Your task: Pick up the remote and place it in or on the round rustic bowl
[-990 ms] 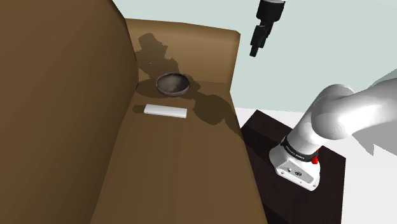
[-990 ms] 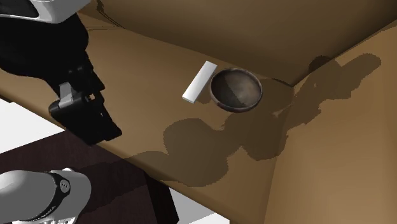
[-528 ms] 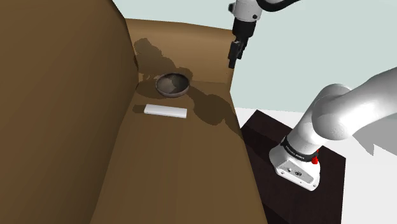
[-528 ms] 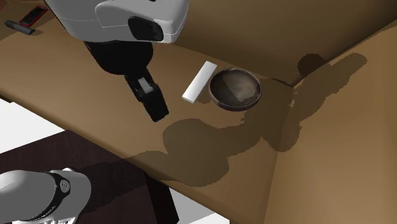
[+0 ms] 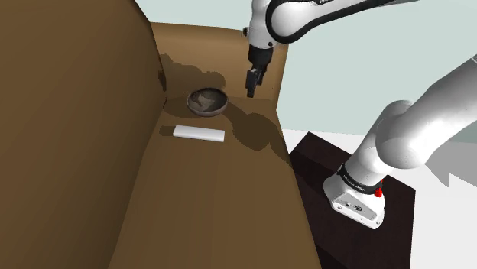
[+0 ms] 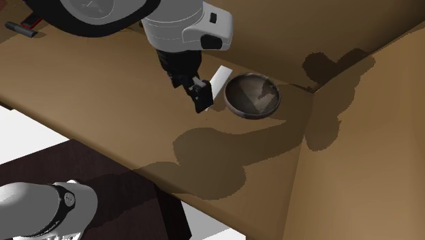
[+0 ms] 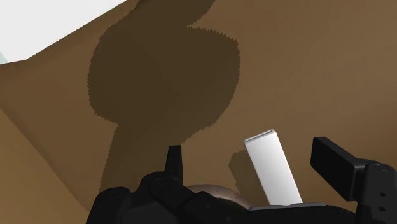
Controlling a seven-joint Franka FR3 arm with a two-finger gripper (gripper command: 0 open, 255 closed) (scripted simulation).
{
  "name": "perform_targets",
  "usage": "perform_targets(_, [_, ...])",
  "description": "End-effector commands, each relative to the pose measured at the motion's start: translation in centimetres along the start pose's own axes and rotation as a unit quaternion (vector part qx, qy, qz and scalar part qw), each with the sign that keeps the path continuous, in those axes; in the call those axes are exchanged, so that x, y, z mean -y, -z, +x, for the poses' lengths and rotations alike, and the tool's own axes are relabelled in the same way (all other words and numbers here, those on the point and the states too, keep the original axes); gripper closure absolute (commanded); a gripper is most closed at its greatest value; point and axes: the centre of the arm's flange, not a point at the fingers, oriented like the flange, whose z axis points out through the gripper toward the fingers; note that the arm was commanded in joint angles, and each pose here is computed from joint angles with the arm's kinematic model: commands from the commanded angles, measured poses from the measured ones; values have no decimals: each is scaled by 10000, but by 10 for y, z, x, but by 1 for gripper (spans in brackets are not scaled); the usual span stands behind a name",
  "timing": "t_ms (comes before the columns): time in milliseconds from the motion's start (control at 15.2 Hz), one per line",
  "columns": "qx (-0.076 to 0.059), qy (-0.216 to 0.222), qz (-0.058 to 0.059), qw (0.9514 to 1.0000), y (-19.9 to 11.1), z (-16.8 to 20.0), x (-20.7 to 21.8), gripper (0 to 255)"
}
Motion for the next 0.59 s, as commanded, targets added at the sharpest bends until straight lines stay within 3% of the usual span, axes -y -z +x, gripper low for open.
perform_targets(0, [-18, 113, 18, 9999, -18, 15, 8, 0])
perform_targets(528, [-66, 557, 84, 9984, -84, 86, 46, 0])
